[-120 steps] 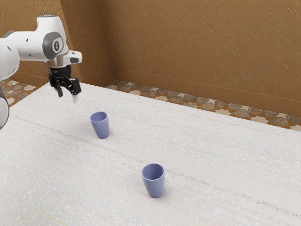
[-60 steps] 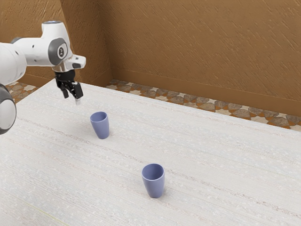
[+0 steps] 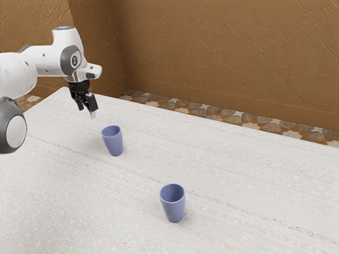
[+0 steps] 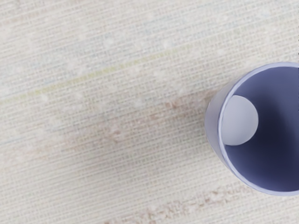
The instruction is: Place the left cup onto the right cup
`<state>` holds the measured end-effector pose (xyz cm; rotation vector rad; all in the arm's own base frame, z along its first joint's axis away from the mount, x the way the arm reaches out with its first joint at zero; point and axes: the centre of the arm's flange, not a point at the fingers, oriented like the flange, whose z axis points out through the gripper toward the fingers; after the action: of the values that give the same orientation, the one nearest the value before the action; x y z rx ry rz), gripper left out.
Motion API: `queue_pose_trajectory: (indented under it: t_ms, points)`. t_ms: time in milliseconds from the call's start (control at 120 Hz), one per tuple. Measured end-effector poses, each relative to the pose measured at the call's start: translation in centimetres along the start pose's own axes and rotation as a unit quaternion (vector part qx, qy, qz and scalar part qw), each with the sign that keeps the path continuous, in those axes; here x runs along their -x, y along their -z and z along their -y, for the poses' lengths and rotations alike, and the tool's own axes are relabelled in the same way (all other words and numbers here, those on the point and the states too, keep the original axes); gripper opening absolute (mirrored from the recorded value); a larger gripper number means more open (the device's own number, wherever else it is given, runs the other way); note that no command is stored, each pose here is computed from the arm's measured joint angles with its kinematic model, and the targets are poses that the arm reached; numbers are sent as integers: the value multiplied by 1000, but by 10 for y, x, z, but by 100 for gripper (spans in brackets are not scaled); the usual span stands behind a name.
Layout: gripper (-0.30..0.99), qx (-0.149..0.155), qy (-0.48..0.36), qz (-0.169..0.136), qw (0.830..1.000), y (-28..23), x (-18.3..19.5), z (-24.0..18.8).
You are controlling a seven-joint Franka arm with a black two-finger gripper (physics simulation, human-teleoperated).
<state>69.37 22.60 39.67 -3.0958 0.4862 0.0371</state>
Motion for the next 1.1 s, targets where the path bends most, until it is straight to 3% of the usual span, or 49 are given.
queue_pose_trajectory:
  t_ms: [1100]
  points:
    - [69,25,-36,9,999,-44,-17,-15]
